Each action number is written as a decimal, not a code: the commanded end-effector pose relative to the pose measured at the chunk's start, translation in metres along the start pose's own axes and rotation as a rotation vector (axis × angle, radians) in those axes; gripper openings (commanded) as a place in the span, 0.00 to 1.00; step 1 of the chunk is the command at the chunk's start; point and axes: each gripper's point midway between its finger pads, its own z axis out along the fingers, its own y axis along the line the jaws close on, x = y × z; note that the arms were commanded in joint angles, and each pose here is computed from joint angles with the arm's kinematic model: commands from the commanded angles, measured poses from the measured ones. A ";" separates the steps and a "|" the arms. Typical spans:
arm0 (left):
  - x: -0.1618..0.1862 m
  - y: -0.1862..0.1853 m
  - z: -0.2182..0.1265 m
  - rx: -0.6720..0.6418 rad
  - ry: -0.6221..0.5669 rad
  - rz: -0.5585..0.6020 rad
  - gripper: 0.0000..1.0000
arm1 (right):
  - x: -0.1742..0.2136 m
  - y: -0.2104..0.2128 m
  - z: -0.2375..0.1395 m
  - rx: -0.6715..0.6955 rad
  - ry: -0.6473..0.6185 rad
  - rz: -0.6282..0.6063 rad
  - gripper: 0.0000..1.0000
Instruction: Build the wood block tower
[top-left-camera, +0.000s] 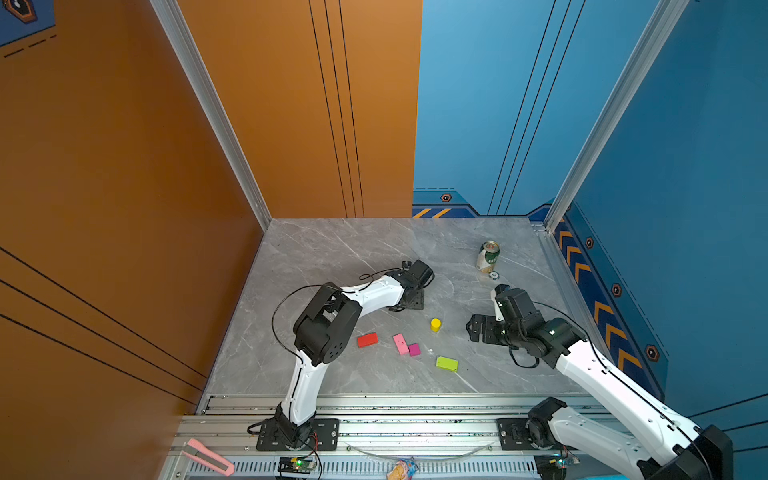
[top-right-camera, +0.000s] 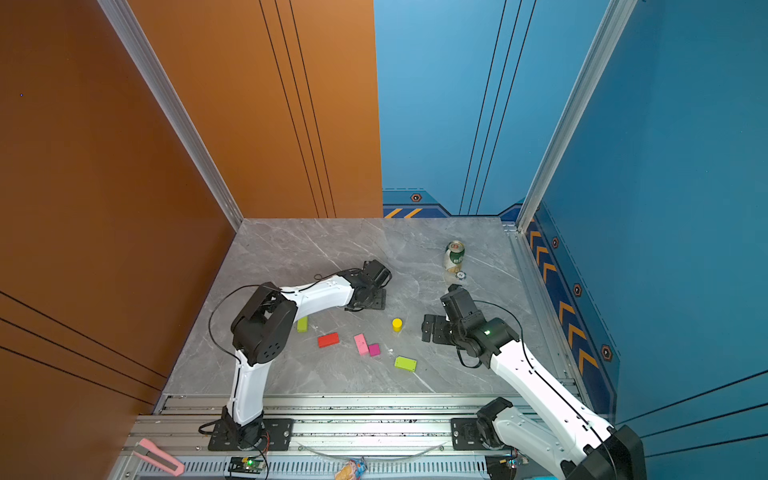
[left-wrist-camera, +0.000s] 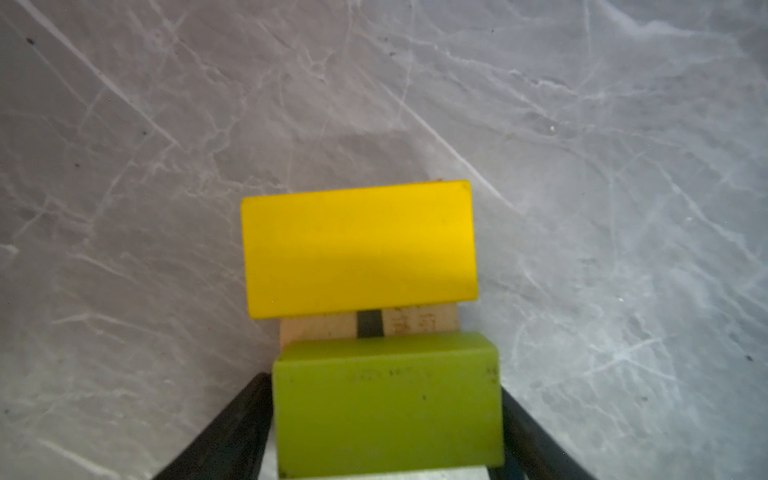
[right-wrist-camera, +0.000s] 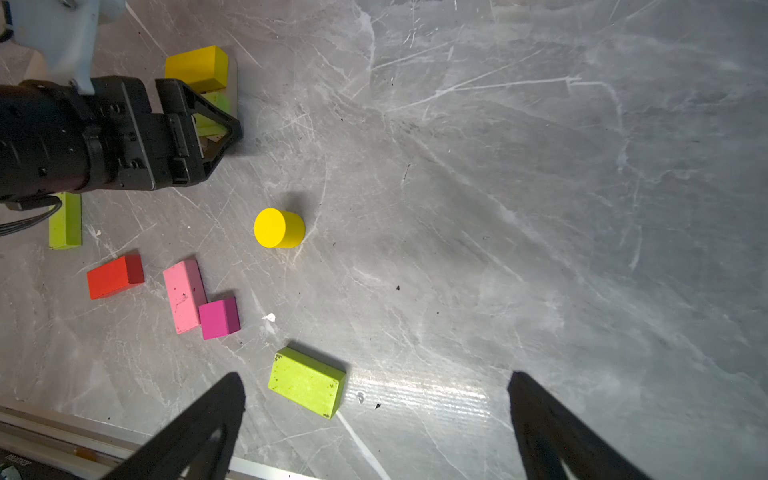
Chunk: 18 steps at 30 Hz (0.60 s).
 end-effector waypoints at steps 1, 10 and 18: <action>-0.006 0.005 0.000 -0.021 0.002 0.000 0.75 | 0.004 -0.003 0.001 0.017 0.020 -0.003 1.00; -0.005 0.007 0.001 -0.027 0.003 0.000 0.75 | 0.004 -0.002 0.003 0.016 0.024 -0.003 1.00; -0.004 0.008 0.002 -0.029 0.007 -0.003 0.74 | 0.004 -0.002 0.003 0.017 0.026 -0.003 1.00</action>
